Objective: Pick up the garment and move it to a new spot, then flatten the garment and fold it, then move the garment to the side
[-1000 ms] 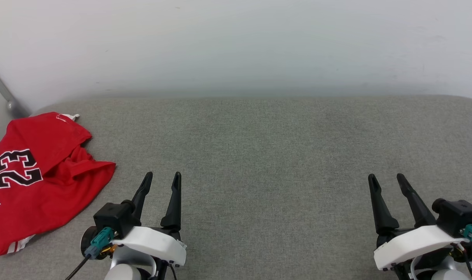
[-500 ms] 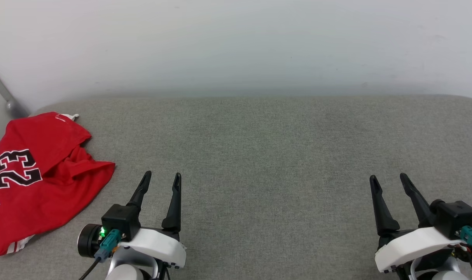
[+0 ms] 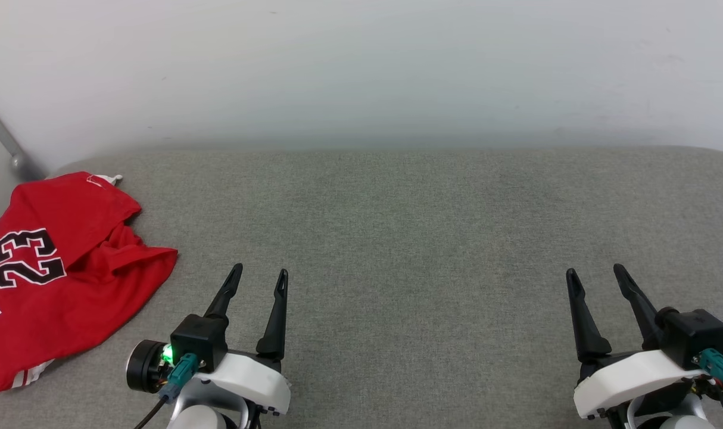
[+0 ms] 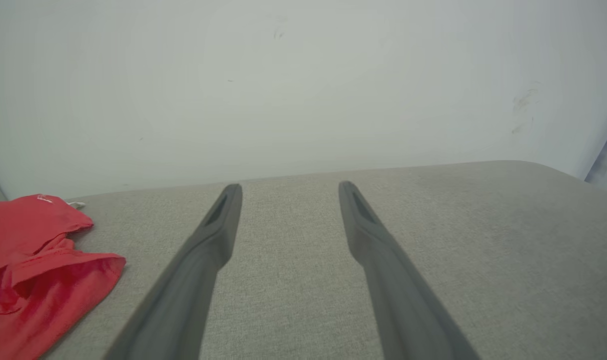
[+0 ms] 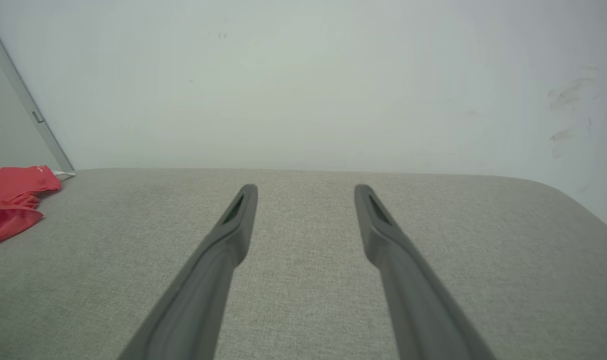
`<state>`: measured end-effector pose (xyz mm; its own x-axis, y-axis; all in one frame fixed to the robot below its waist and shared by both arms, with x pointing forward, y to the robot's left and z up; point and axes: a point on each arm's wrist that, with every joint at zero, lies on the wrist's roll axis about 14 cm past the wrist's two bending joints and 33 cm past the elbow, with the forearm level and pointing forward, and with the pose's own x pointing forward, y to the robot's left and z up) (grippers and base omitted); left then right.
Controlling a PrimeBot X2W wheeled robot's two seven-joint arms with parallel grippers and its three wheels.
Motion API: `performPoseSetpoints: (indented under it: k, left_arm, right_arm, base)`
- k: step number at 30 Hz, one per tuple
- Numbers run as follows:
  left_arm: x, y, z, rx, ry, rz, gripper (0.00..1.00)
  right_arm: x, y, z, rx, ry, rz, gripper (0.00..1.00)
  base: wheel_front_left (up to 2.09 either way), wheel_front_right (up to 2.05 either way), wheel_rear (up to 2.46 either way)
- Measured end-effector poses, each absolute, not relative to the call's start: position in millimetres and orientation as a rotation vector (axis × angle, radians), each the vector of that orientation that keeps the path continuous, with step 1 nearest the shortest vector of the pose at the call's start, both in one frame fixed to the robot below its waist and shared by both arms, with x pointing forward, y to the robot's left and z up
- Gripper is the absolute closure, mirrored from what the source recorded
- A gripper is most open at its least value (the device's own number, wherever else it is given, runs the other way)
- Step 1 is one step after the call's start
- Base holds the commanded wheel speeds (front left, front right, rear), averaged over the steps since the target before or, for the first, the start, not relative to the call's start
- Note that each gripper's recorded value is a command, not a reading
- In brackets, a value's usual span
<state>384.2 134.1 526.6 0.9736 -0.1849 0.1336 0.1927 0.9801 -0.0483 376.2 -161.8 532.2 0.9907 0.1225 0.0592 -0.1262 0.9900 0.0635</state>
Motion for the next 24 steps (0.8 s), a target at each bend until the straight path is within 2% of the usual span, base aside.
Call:
performPoseSetpoints:
  k: [15,24]
  left_arm:
    - [384,138,519,-0.096,-0.106,-0.176,0.00]
    - [379,160,518,-0.099,-0.105,-0.094,0.00]
  right_arm:
    - [376,-162,529,0.089,-0.051,0.124,0.00]
    - [384,-146,530,0.045,-0.055,0.171,0.00]
  base:
    - [0.00,0.00,0.00]
    - [0.00,0.00,0.00]
